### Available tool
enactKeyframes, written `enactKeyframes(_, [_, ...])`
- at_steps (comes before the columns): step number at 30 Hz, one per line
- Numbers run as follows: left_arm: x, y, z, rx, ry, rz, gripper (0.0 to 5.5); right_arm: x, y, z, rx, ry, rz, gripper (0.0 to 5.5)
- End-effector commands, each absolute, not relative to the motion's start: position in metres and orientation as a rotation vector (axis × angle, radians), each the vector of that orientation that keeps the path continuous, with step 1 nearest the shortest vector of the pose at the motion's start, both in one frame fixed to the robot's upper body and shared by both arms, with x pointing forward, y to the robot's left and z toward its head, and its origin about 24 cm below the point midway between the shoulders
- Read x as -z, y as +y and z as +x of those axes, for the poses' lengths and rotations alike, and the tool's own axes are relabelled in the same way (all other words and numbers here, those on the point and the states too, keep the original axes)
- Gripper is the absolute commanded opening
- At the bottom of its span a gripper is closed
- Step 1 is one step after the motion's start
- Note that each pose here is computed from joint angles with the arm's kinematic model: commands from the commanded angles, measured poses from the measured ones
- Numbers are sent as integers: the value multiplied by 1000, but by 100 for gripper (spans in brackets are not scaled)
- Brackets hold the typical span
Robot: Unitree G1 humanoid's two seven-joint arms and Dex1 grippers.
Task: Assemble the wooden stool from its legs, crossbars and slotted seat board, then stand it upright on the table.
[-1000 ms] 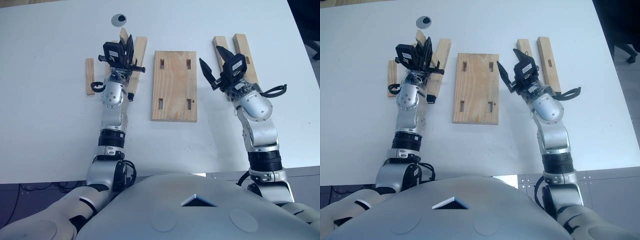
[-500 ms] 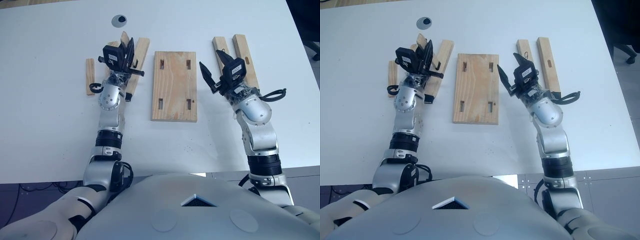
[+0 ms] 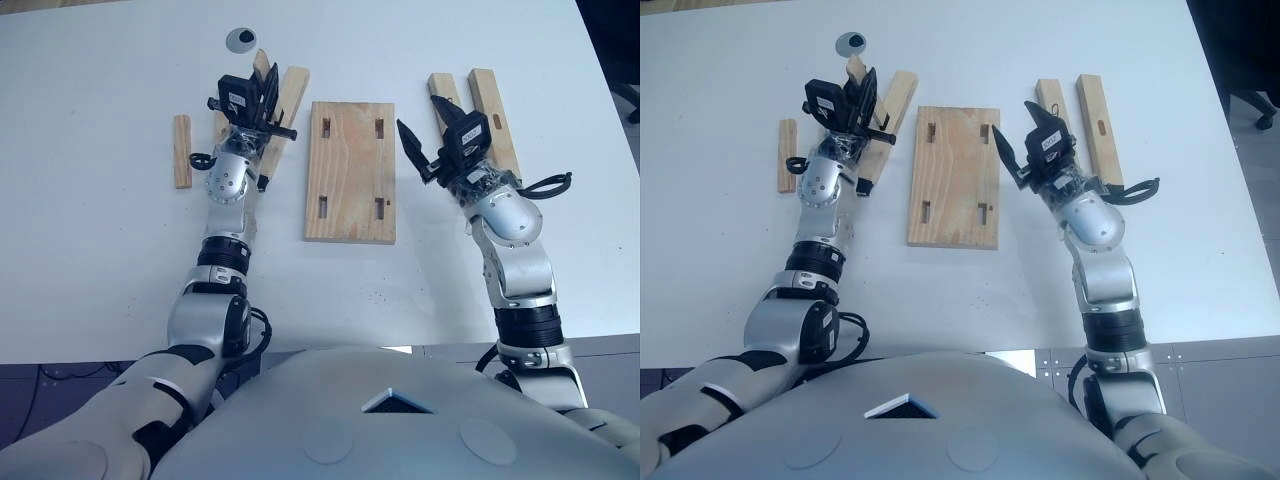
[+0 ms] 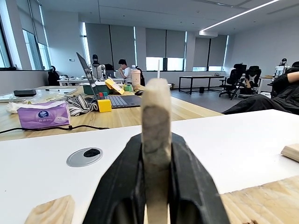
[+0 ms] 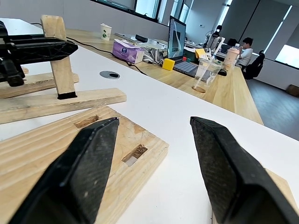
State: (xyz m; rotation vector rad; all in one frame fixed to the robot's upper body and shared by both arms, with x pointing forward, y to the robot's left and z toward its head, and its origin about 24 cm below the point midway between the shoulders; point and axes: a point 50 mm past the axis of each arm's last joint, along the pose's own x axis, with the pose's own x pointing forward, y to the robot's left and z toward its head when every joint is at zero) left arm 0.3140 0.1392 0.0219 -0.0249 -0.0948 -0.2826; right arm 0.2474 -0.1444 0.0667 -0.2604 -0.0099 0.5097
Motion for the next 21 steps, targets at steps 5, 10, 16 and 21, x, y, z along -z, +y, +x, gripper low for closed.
enactKeyframes(5, [-3, 149, 290, 255, -4, 20, 75, -67, -138, 247, -510, -20, -254, 281])
enactKeyframes(10, [-34, 168, 282, 255, -34, 61, 152, -65, -138, 242, -497, -16, -246, 281])
enactKeyframes(16, [-28, 188, 252, 327, 331, 38, 234, -62, -141, 239, -468, -6, -248, 281])
enactKeyframes(21, [-39, 184, 250, 435, 440, 33, 307, -62, -141, 238, -462, -5, -250, 281])
